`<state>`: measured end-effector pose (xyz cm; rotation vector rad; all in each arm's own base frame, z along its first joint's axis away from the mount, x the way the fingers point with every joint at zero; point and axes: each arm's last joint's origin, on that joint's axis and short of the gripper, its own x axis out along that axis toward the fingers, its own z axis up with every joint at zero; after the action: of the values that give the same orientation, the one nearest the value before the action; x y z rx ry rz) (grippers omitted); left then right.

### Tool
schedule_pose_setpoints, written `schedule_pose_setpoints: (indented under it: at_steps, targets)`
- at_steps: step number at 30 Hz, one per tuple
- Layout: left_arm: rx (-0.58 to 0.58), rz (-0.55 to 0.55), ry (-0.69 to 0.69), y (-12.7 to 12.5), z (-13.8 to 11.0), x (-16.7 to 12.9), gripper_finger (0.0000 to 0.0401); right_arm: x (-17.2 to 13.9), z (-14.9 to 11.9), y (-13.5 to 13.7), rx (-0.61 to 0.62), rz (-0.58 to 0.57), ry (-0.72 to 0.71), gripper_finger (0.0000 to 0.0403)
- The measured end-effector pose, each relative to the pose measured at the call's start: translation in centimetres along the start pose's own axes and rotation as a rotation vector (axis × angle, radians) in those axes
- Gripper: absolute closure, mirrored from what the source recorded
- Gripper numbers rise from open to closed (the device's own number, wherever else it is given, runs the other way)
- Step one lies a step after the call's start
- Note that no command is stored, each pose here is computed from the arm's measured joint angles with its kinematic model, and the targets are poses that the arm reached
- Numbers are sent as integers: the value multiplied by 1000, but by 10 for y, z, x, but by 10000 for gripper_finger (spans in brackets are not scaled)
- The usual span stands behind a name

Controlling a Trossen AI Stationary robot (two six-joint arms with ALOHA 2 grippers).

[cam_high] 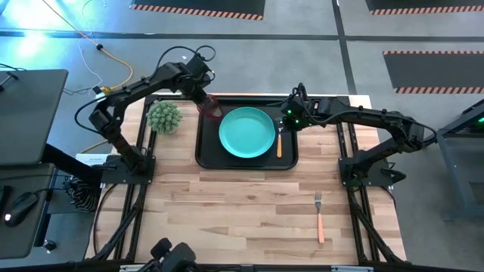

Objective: Pick and place plate/cup/fork/spoon on tray
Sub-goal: Put the orange glass onto the black tray

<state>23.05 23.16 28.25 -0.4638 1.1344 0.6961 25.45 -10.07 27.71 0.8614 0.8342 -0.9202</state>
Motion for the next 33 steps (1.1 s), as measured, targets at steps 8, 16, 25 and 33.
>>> schedule_pose_setpoints:
  at_steps: [8,16,25,33]
  targets:
    - [-25,-7,43,10,18,-10,398,0,0,0,-9,6,3,304]
    - [-33,-12,128,24,21,-4,398,0,1,0,-3,-19,-26,304]
    - [-16,-14,164,25,24,12,393,0,1,0,19,-20,-27,304]
    - [-17,-14,184,25,25,20,392,0,1,0,19,-18,-25,304]
